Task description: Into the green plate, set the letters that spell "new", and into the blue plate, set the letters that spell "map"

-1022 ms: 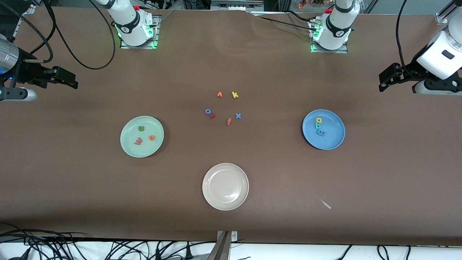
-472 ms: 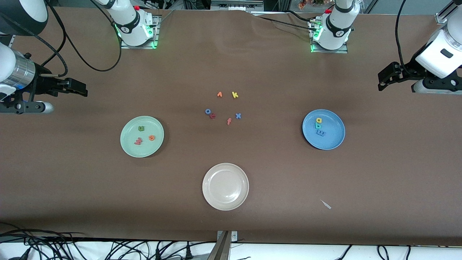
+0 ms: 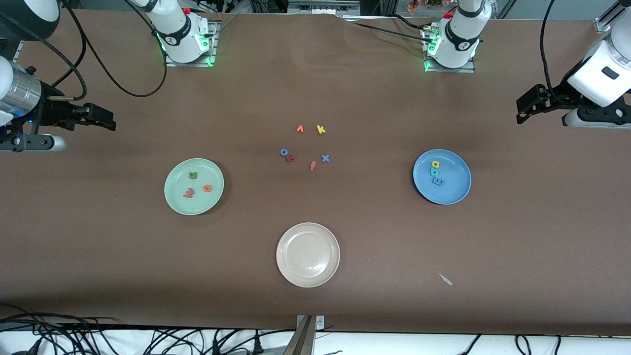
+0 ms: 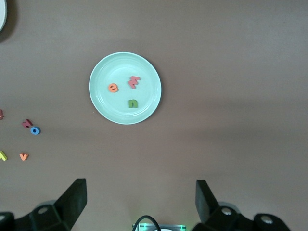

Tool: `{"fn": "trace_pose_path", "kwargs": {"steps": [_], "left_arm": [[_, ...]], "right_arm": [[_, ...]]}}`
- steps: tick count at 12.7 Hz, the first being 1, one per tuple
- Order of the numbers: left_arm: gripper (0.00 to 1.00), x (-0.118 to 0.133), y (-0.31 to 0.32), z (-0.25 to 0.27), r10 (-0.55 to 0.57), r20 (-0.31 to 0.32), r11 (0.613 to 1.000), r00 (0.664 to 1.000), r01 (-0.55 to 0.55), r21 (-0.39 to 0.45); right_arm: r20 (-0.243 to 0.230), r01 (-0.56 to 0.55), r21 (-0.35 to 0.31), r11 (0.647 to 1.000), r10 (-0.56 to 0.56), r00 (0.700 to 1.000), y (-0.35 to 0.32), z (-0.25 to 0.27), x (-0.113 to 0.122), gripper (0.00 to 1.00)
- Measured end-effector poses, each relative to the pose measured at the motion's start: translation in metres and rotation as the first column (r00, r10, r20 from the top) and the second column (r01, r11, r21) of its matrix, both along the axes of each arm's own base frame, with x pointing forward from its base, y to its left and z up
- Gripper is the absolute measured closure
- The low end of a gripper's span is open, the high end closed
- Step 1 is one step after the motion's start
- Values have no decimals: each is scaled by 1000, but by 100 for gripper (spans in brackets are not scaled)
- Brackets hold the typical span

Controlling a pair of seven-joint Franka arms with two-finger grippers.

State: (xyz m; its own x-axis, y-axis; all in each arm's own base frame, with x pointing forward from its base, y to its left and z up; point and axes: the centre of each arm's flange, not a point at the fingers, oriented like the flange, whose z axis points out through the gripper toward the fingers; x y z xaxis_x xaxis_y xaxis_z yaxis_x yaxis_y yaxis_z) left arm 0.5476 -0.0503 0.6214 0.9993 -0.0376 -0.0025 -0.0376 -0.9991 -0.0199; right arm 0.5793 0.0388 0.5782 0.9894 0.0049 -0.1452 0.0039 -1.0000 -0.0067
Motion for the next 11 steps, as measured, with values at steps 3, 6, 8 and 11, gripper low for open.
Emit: {"fn": "trace_pose_path", "kwargs": {"steps": [3, 6, 8, 11], "left_arm": [[0, 0, 0, 0, -1, 0, 1000, 1000, 1, 0], [0, 0, 0, 0, -1, 0, 1000, 1000, 1, 0], [0, 0, 0, 0, -1, 0, 1000, 1000, 1, 0], [0, 0, 0, 0, -1, 0, 1000, 1000, 1, 0]], "right_arm": [[1, -26, -4, 1000, 26, 1000, -1, 0, 0, 0], [1, -47, -3, 999, 47, 999, -5, 0, 0, 0], [1, -49, -3, 999, 49, 999, -5, 0, 0, 0], [1, -50, -2, 999, 50, 999, -5, 0, 0, 0]]}}
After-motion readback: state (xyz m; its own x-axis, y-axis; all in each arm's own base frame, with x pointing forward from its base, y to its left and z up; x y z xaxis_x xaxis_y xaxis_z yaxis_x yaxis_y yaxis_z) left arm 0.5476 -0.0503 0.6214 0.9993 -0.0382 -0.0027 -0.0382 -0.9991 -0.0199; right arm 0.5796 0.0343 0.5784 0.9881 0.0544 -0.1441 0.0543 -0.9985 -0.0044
